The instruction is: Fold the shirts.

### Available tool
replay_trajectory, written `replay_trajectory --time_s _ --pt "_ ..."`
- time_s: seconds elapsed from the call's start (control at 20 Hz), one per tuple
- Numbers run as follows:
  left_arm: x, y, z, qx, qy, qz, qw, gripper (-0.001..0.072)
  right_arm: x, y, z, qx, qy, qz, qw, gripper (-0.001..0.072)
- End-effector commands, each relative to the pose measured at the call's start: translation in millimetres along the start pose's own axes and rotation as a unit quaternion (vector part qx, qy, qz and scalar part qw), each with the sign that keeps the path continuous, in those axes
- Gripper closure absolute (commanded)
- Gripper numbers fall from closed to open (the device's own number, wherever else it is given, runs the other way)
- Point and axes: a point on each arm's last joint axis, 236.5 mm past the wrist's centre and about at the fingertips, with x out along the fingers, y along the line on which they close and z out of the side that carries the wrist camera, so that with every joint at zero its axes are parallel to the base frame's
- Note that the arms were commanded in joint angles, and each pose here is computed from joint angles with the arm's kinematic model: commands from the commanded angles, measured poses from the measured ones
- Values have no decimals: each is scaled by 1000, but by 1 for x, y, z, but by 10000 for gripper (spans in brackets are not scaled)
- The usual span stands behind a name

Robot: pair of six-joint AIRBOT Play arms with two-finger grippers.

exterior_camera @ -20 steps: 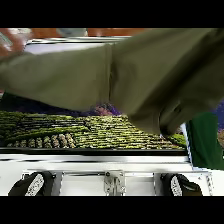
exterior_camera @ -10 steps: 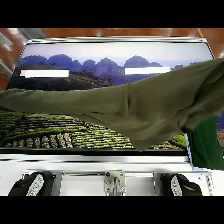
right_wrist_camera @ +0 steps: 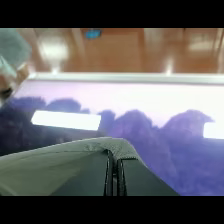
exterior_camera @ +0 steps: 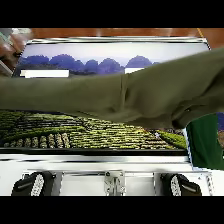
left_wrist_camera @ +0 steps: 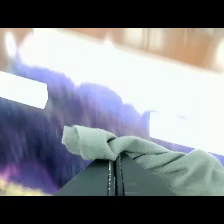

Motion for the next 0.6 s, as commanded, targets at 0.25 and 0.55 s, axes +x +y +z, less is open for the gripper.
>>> replay_trajectory --time_s 0.25,0.55 --pt "-29 58 -72 -22 122 130 984 672 -11 -41 -64 11 136 -88 987 657" --pt "23 33 -199 -59 318 44 945 672 33 -57 -181 140 334 -3 932 657"
